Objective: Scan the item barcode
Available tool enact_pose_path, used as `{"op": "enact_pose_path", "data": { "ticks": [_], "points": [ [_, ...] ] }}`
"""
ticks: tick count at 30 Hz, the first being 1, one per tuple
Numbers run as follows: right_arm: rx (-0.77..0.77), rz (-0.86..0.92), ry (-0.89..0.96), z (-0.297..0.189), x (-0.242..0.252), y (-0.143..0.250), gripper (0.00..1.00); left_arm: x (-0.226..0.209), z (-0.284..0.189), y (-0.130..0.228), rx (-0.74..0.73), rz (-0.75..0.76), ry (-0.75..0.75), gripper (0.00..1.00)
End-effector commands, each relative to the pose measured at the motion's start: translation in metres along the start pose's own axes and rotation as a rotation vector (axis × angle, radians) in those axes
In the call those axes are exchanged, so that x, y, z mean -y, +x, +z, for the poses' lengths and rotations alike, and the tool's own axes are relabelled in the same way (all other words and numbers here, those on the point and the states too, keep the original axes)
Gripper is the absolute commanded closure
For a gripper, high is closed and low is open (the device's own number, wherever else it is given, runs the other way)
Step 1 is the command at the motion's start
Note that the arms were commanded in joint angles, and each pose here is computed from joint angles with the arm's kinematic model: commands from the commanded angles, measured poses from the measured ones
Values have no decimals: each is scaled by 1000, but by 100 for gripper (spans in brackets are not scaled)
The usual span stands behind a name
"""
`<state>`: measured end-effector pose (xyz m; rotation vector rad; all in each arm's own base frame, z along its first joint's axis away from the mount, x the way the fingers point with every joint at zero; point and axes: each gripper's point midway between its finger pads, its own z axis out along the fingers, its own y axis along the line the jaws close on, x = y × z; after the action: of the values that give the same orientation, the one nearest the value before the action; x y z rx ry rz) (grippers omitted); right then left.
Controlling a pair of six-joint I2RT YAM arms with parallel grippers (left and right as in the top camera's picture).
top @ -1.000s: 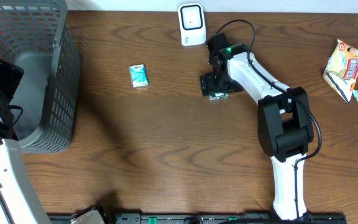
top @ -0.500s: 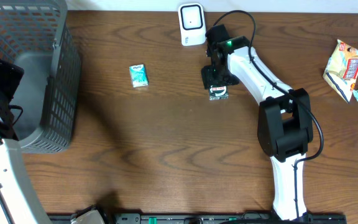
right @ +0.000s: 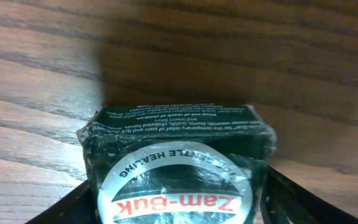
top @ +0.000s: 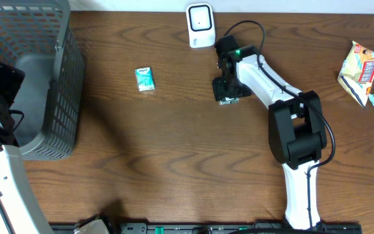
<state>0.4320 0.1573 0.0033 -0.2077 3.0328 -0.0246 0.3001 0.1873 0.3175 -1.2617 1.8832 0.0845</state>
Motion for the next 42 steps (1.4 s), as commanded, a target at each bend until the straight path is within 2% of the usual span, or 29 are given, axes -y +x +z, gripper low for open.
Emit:
{"op": "enact_pose_path", "data": {
  "ticks": [1,5,8,12,24,27,33,37,42],
  "points": [
    [7,-4,36,3,3,1,33,-2,2,-1,4,-9,-11,2],
    [23,-3,48,3,5,-2,35,-2,2,-1,3,-9,-11,2],
    [23,-5,50,3,5,-2,41,-2,2,-1,4,-9,-11,2],
    [19,-16,50,3,0,0,41,-2,2,-1,4,-9,-11,2],
    [-12,-37,62,15,-6,8,36,-2,2,-1,4,-9,-11,2],
    [-12,-39,62,16,-7,9,30,-2,2,-1,4,-9,-11,2],
    [-31,-40,67,21,-5,16,29,-2,2,-1,4,-9,-11,2],
    [-43,-42,66,28,-5,22,40,-2,2,-1,4,-9,-11,2],
    [-2,-38,55,20,-8,8,40,-2,2,-1,4,-9,-11,2]
  ]
}}
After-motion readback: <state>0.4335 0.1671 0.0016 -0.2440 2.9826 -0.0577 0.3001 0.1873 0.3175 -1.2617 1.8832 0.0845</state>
